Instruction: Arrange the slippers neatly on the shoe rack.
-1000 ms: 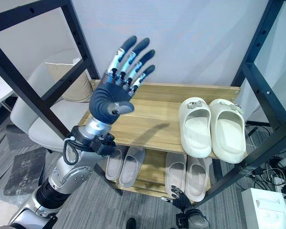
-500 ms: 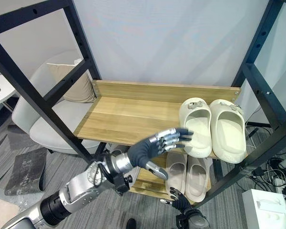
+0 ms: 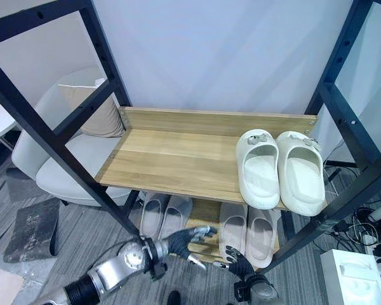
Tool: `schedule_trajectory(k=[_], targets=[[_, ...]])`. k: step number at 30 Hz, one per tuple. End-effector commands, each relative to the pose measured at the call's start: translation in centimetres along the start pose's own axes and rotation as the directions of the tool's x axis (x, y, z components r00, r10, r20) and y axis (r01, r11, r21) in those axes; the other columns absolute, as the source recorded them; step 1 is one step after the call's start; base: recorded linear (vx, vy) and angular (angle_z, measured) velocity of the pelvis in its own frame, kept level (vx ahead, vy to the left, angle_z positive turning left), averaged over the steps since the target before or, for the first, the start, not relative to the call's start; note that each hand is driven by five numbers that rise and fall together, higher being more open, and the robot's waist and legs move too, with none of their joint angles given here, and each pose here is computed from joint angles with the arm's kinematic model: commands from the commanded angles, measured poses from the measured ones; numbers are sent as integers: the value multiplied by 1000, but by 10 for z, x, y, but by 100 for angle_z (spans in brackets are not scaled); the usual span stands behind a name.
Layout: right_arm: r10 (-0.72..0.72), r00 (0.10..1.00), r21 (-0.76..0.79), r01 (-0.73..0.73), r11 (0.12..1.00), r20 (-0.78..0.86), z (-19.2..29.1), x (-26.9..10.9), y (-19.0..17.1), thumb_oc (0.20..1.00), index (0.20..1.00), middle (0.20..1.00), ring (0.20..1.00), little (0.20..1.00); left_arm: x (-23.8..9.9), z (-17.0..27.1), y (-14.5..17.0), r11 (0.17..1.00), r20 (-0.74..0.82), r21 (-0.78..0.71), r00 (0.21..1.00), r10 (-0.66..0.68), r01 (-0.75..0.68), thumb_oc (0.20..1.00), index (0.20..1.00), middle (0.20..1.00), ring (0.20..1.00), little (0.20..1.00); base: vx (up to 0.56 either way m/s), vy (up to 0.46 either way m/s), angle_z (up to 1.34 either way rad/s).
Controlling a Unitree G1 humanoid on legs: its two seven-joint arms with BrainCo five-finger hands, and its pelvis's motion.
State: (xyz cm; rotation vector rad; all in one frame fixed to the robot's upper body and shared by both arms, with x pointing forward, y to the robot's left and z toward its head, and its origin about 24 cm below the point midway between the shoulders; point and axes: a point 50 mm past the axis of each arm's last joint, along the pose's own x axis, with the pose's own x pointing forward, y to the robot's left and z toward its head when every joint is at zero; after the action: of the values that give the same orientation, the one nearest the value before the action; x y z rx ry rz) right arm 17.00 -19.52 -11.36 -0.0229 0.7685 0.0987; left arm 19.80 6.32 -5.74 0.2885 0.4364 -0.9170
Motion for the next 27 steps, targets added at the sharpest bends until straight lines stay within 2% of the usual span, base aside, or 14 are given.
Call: schedule_trajectory(k=[1, 2, 3, 4, 5, 6, 7, 9, 10, 11, 14, 16, 27], targets=[[11, 991, 35, -16, 999, 135, 34, 10, 12, 1000, 1000, 1000, 1000, 1000, 1, -12, 29, 950, -36, -174, 966, 256, -259, 1000, 1000, 1000, 1000, 1000, 0, 0, 0], [11, 991, 35, -16, 999, 135, 34, 10, 12, 1000, 1000, 1000, 1000, 1000, 1, -12, 29, 950, -36, -174, 966, 256, -259, 1000, 1000, 1000, 1000, 1000, 0, 0, 0], [-2, 990, 49, -5, 999, 139, 35, 11, 13, 1000, 1000, 1000, 1000, 1000, 1, -22, 30, 906, -81, -273, 947, 312, -322, 1000, 1000, 1000, 1000, 1000, 1, -14, 6], [-2, 990, 49, -5, 999, 139, 35, 11, 13, 1000, 1000, 1000, 1000, 1000, 2, -22, 30, 906, -80, -273, 947, 312, -322, 1000, 1000, 1000, 1000, 1000, -1, -20, 4], [-13, 990, 57, 5, 998, 139, 36, 11, 12, 1000, 1000, 1000, 1000, 1000, 1, -23, 33, 877, -93, -322, 934, 345, -356, 1000, 1000, 1000, 1000, 1000, -6, -19, 4], [-37, 989, 73, 26, 997, 143, 36, 11, 11, 1000, 1000, 1000, 1000, 1000, -1, -27, 38, 812, -117, -407, 905, 409, -419, 1000, 1000, 1000, 1000, 1000, 0, 0, 0], [-37, 989, 73, 26, 997, 143, 36, 11, 11, 1000, 1000, 1000, 1000, 1000, -1, -27, 38, 812, -117, -407, 905, 409, -419, 1000, 1000, 1000, 1000, 1000, 0, 0, 0], [-66, 986, 90, 52, 995, 156, 39, 11, 9, 1000, 1000, 1000, 1000, 1000, -5, -32, 45, 710, -155, -507, 862, 483, -489, 1000, 1000, 1000, 1000, 1000, 0, 0, 0], [-66, 986, 90, 52, 995, 156, 40, 11, 9, 1000, 1000, 1000, 1000, 1000, -5, -32, 45, 709, -155, -507, 861, 484, -489, 1000, 1000, 1000, 1000, 1000, 0, 0, 0], [-83, 983, 99, 67, 993, 162, 41, 11, 8, 1000, 1000, 1000, 1000, 1000, -8, -35, 48, 665, -177, -537, 840, 514, -520, 1000, 1000, 1000, 1000, 1000, 0, 0, 0], [-93, 981, 103, 76, 992, 169, 43, 12, 7, 1000, 1000, 1000, 1000, 1000, -12, -39, 52, 638, -194, -539, 818, 541, -550, 1000, 1000, 1000, 1000, 1000, 0, 0, 0], [-123, 978, 117, 104, 988, 171, 45, 13, 3, 1000, 1000, 1000, 1000, 1000, -25, -48, 62, 580, -225, -547, 774, 593, -603, 1000, 1000, 1000, 1000, 1000, 0, 0, 0], [-121, 977, 128, 99, 987, 177, 48, 13, 4, 1000, 1000, 1000, 1000, 1000, -42, -79, 57, 476, -359, -548, 707, 610, -688, 1000, 1000, 1000, 1000, 1000, 8, -1, -4]])
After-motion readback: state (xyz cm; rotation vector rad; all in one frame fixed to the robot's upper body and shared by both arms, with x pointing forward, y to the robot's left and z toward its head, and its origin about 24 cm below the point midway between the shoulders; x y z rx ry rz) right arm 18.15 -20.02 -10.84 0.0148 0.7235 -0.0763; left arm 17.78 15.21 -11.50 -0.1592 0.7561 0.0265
